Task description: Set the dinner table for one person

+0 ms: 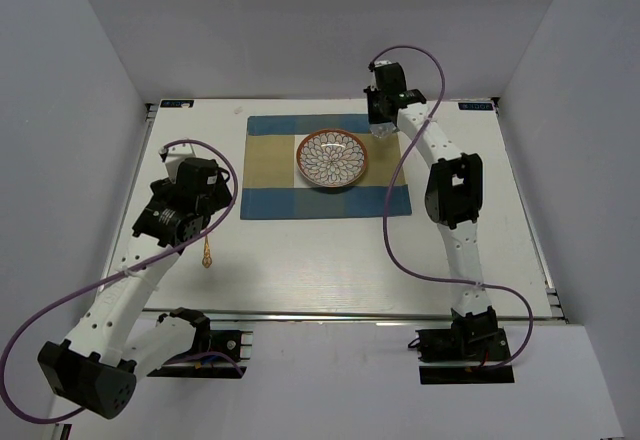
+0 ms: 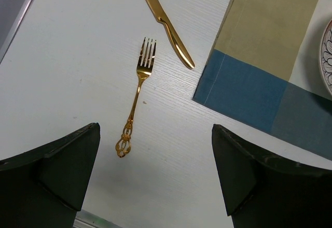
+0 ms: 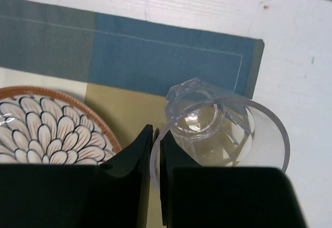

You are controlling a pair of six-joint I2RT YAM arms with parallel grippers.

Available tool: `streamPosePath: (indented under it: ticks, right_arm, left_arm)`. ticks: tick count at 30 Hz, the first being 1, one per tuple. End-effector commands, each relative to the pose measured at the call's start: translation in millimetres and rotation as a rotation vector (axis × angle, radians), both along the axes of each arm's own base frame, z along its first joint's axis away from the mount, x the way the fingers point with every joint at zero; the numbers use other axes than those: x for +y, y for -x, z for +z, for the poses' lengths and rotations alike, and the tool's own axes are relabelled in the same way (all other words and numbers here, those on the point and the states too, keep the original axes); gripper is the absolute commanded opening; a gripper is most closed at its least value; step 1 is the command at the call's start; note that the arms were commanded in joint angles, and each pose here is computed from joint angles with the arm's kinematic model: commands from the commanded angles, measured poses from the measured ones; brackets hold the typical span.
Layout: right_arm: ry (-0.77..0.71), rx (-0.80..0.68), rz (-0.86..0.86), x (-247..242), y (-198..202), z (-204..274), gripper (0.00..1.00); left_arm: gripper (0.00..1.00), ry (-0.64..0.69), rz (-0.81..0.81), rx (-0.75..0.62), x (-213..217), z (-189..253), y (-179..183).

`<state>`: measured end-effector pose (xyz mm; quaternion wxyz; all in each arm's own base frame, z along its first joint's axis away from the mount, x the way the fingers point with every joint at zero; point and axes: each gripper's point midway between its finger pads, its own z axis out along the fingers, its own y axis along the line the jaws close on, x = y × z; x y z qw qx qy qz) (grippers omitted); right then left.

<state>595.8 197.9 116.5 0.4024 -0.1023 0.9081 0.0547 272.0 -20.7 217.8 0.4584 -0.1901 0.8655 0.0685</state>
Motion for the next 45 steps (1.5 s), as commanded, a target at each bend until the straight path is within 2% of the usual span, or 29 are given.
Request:
streamPosePath:
  ticks: [1,9,14,16,17,18,19,23,24,26,27,29,30,31,32,33,34,35,36,37,38,39,40,42,43,44,45]
  right_arm:
    - [0.011,-0.130,0.009,-6,-24,35,0.00]
    - [0.019,-0.156,0.020,-4,-40,16,0.00]
    - [0.000,-0.171,0.030,1,-41,21,0.10]
    - [-0.003,-0.172,0.032,2,-42,20,0.33]
    - [-0.002,-0.177,0.028,1,-42,22,0.48]
    - [-0.009,-0.180,0.027,2,-43,24,0.76]
    - [-0.013,-0.187,0.025,2,-43,29,0.89]
    - [-0.115,-0.251,0.057,15,-40,76,0.89]
    - [-0.166,-0.305,0.078,18,-34,115,0.89]
    - [-0.217,-0.374,0.062,15,-27,157,0.89]
    - [-0.247,-0.453,0.064,12,-12,207,0.89]
    - [-0.274,-0.485,0.063,10,6,233,0.89]
    - [-0.295,-0.538,0.063,3,27,272,0.89]
    - [-0.308,-0.543,0.061,1,38,280,0.89]
    - [-0.323,-0.477,0.095,7,51,260,0.89]
    - [-0.347,-0.504,0.132,5,78,284,0.89]
    - [-0.350,-0.485,0.141,4,90,278,0.89]
    - [-0.350,-0.373,0.124,2,103,229,0.89]
    - [-0.390,-0.417,0.161,1,128,246,0.89]
    - [-0.409,-0.397,0.172,2,140,233,0.89]
    - [-0.443,-0.316,0.208,6,170,199,0.89]
    - [-0.474,-0.388,0.253,10,178,227,0.89]
    - [-0.508,-0.220,0.232,10,207,158,0.89]
    - [-0.546,-0.187,0.278,17,230,139,0.89]
    - [-0.559,-0.176,0.294,19,246,136,0.89]
    - [-0.570,-0.122,0.288,19,260,109,0.88]
    - [-0.576,-0.109,0.301,20,270,101,0.88]
  left_arm:
    - [0.98,0.000,-0.006,0.001,-1,-1,-2]
    - [0.98,-0.004,-0.010,0.011,-2,-4,-4]
    - [0.98,-0.004,-0.017,0.017,-3,-6,-5]
    - [0.98,-0.006,-0.018,0.019,-3,-6,-5]
    - [0.98,-0.006,-0.018,0.019,-3,-6,-5]
    - [0.98,-0.007,-0.018,0.022,-3,-7,-4]
    - [0.98,-0.006,-0.019,0.021,-3,-7,-5]
    - [0.98,-0.006,-0.022,0.025,-4,-9,-6]
    - [0.98,-0.008,-0.022,0.032,-4,-10,-6]
    - [0.98,-0.016,-0.013,0.037,-3,-12,-7]
    - [0.98,-0.022,-0.005,0.042,-1,-12,-6]
    - [0.98,-0.026,0.020,0.045,2,-14,-6]
    - [0.98,-0.030,0.032,0.046,3,-14,-6]
    - [0.98,-0.023,0.057,0.044,6,-15,-6]
    - [0.98,-0.031,0.086,0.035,10,-12,-7]
    - [0.98,-0.044,0.113,0.067,14,-18,-3]
    - [0.98,-0.019,0.171,0.059,20,-16,-5]
    - [0.98,-0.012,0.175,0.065,18,-17,-6]
    - [0.98,0.009,0.197,0.081,19,-22,-9]
    - [0.98,0.033,0.204,0.090,18,-24,-12]
    - [0.98,0.083,0.175,0.096,9,-24,-17]
    - [0.98,0.102,0.161,0.115,4,-29,-24]
    - [0.98,0.151,0.164,0.121,-3,-28,-31]
    - [0.98,0.187,0.168,0.192,-16,-45,-42]
    - [0.98,0.221,0.181,0.186,-19,-39,-53]
    - [0.98,0.239,0.204,0.215,-21,-44,-56]
    - [0.98,0.262,0.228,0.226,-25,-49,-63]
